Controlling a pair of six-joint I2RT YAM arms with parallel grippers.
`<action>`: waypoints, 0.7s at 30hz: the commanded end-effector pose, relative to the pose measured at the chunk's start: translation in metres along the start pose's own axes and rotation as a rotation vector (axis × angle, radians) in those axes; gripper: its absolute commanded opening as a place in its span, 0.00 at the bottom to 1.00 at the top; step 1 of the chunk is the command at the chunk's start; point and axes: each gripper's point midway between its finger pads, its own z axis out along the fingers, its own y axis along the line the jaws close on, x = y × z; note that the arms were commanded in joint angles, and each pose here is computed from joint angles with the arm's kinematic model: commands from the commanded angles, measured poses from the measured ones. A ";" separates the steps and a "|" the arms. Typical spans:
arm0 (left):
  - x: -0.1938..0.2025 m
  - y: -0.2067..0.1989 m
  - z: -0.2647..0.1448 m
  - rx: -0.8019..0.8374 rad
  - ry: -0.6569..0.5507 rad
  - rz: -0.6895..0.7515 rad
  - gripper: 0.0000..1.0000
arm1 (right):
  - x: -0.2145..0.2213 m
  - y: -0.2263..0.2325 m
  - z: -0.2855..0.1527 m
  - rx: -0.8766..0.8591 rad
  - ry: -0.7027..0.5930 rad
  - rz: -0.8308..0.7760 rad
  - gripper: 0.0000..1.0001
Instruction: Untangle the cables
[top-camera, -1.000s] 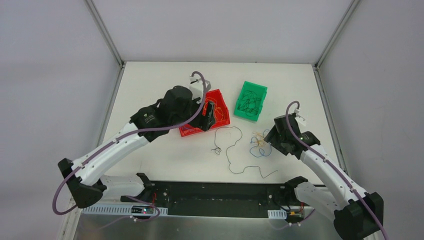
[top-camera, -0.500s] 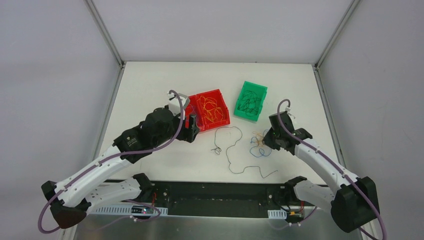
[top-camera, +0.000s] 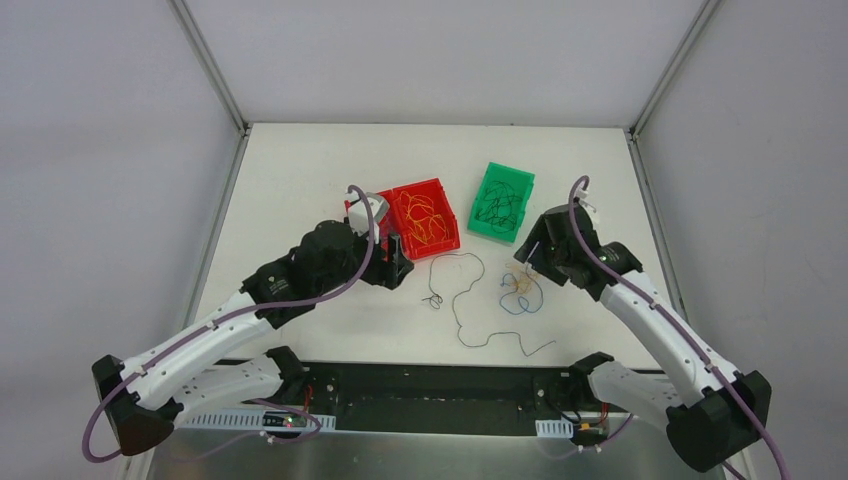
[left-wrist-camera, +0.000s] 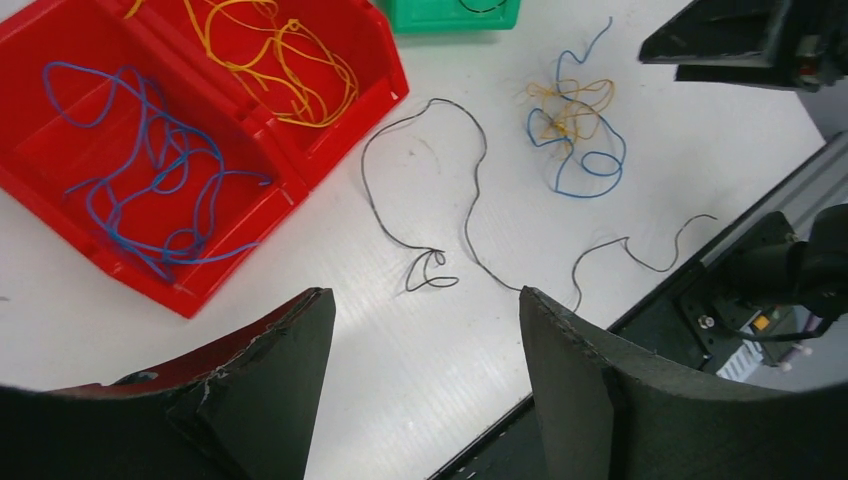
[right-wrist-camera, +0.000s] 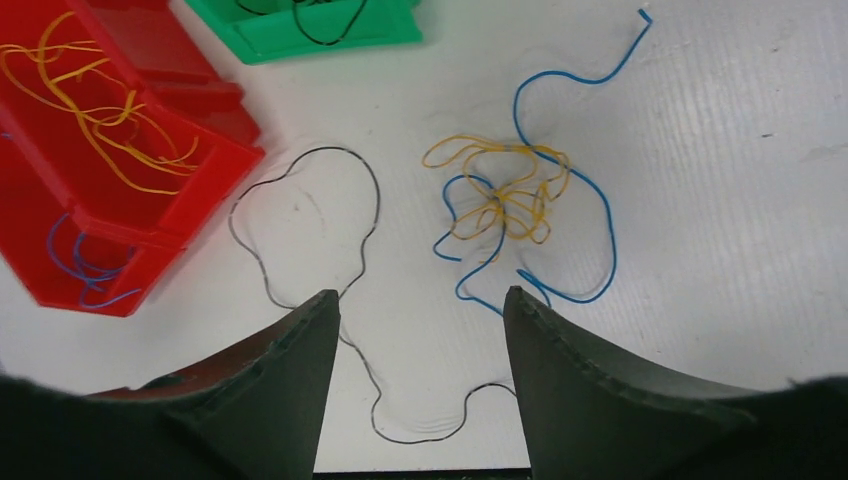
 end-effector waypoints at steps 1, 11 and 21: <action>-0.007 -0.028 0.011 0.134 -0.027 -0.083 0.69 | 0.008 -0.028 0.016 0.142 0.029 -0.064 0.64; 0.005 -0.034 0.016 0.171 -0.009 -0.127 0.68 | 0.020 -0.049 0.057 0.266 0.073 -0.109 0.60; 0.010 -0.024 0.012 0.140 -0.033 -0.133 0.68 | 0.031 -0.059 0.077 0.305 0.103 -0.125 0.32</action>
